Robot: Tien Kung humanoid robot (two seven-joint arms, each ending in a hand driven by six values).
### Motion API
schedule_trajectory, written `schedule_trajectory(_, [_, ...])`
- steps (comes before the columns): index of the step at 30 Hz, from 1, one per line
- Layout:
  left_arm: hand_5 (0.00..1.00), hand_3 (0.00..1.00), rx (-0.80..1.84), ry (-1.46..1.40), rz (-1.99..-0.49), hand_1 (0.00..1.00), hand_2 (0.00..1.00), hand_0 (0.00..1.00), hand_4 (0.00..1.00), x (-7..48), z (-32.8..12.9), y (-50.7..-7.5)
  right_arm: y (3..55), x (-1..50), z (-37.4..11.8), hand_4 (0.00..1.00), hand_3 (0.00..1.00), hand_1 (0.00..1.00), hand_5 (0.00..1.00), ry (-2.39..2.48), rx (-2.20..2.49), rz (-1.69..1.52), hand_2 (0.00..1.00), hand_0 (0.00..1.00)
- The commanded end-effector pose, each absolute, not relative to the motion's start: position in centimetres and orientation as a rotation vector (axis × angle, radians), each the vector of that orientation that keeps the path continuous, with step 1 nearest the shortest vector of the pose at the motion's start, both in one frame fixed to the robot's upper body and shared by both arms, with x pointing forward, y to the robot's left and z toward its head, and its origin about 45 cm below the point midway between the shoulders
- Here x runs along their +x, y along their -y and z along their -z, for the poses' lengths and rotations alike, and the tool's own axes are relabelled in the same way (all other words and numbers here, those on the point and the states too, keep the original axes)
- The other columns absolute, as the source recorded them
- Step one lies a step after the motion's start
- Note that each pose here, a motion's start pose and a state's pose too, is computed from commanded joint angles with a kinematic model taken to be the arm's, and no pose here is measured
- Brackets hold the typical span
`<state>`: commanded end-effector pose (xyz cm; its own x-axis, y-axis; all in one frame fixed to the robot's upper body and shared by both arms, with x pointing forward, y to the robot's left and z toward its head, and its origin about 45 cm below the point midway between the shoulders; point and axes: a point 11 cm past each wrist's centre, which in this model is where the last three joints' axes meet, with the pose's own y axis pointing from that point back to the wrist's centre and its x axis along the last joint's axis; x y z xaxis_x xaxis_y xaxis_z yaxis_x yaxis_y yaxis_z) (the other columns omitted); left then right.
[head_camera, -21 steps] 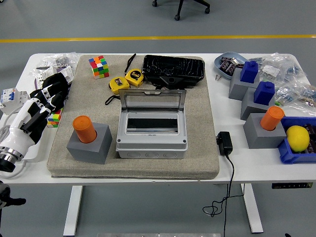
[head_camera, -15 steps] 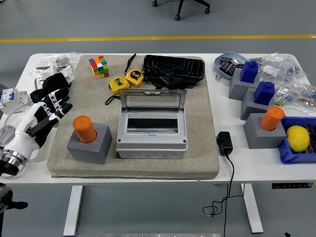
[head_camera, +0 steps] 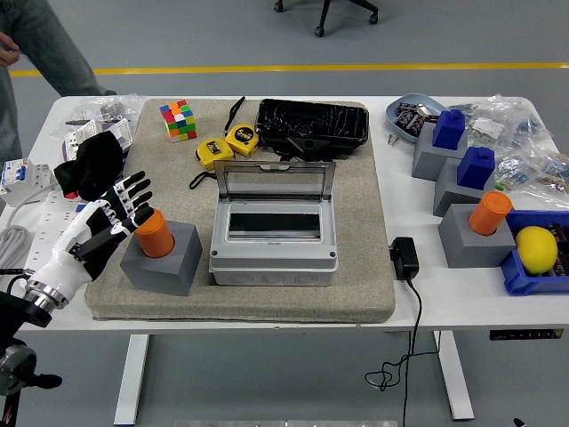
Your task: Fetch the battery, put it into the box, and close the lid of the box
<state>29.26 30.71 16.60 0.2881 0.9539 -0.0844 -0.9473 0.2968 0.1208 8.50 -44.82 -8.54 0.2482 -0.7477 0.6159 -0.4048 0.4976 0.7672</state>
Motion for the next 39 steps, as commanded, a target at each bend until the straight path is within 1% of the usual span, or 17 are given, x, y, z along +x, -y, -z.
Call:
schedule_trajectory(3, [0.286,0.987,0.063,-0.143,-1.277,0.998,0.998,0.998,0.998,29.3,-16.5,-30.5,44.9,8.6,8.5,0.998,0.788,0.810,0.998,1.374,1.105,0.315,0.785,0.819])
schedule_trajectory(4, [0.078,0.979,0.067,-0.138,-1.284,0.998,0.998,0.998,0.998,29.3,-16.5,-30.5,44.9,8.6,8.5,0.998,0.785,0.810,0.998,1.377,1.103,0.318,0.784,0.819])
schedule_trajectory(9, [0.078,0.979,0.089,-0.116,-1.299,0.998,0.998,0.998,0.998,29.5,-16.6,-30.4,44.9,8.6,8.5,0.998,0.785,0.810,0.998,1.381,1.101,0.321,0.784,0.819])
schedule_trajectory(10, [0.023,0.969,0.094,-0.112,-1.300,0.998,0.998,0.998,0.998,29.5,-16.6,-30.4,44.9,8.6,8.5,0.998,0.783,0.809,0.998,1.382,1.101,0.321,0.782,0.818])
schedule_trajectory(15, [0.023,0.969,0.106,-0.109,-1.294,0.998,0.998,0.998,0.998,29.5,-16.4,-30.0,44.9,8.7,8.5,0.998,0.783,0.809,0.998,1.387,1.099,0.323,0.782,0.818])
schedule_trajectory(16, [0.002,0.964,0.106,-0.111,-1.292,0.998,0.998,0.998,0.998,29.5,-16.4,-29.9,44.9,8.6,8.5,0.998,0.781,0.809,0.998,1.387,1.098,0.324,0.778,0.817])
schedule_trajectory(20, [0.002,0.964,0.105,-0.111,-1.291,0.998,0.998,0.998,0.998,29.5,-16.3,-29.7,44.9,8.7,8.5,0.998,0.781,0.809,0.998,1.388,1.097,0.325,0.778,0.817])
schedule_trajectory(21, [0.002,0.942,0.105,-0.111,-1.291,0.998,0.998,0.998,0.998,29.5,-16.3,-29.6,44.9,8.7,8.5,0.998,0.779,0.809,0.998,1.389,1.097,0.325,0.778,0.816])
schedule_trajectory(26, [0.002,0.942,0.107,-0.112,-1.290,0.998,0.998,0.998,0.998,29.5,-16.2,-29.4,44.9,8.7,8.5,0.998,0.779,0.809,0.998,1.394,1.094,0.329,0.778,0.816])
schedule_trajectory(27, [0.002,0.810,0.106,-0.113,-1.290,0.973,0.864,0.998,0.998,29.5,-16.1,-29.4,44.9,8.7,8.5,0.998,0.780,0.809,0.998,1.395,1.093,0.330,0.778,0.815])
schedule_trajectory(32, [0.002,0.810,0.131,-0.112,-1.269,0.973,0.864,0.998,0.998,29.4,-15.8,-28.9,45.0,8.6,8.5,0.998,0.780,0.809,0.998,1.396,1.090,0.333,0.778,0.815])
schedule_trajectory(33, [0.002,0.707,0.133,-0.115,-1.268,0.913,0.759,0.939,0.998,29.3,-15.7,-28.9,45.0,8.6,8.5,0.998,0.778,0.808,0.998,1.396,1.089,0.333,0.777,0.816])
schedule_trajectory(39, [0.002,0.707,0.131,-0.121,-1.275,0.913,0.759,0.939,0.998,29.3,-15.4,-28.7,45.0,8.5,8.5,0.998,0.778,0.808,0.998,1.394,1.089,0.335,0.777,0.816])
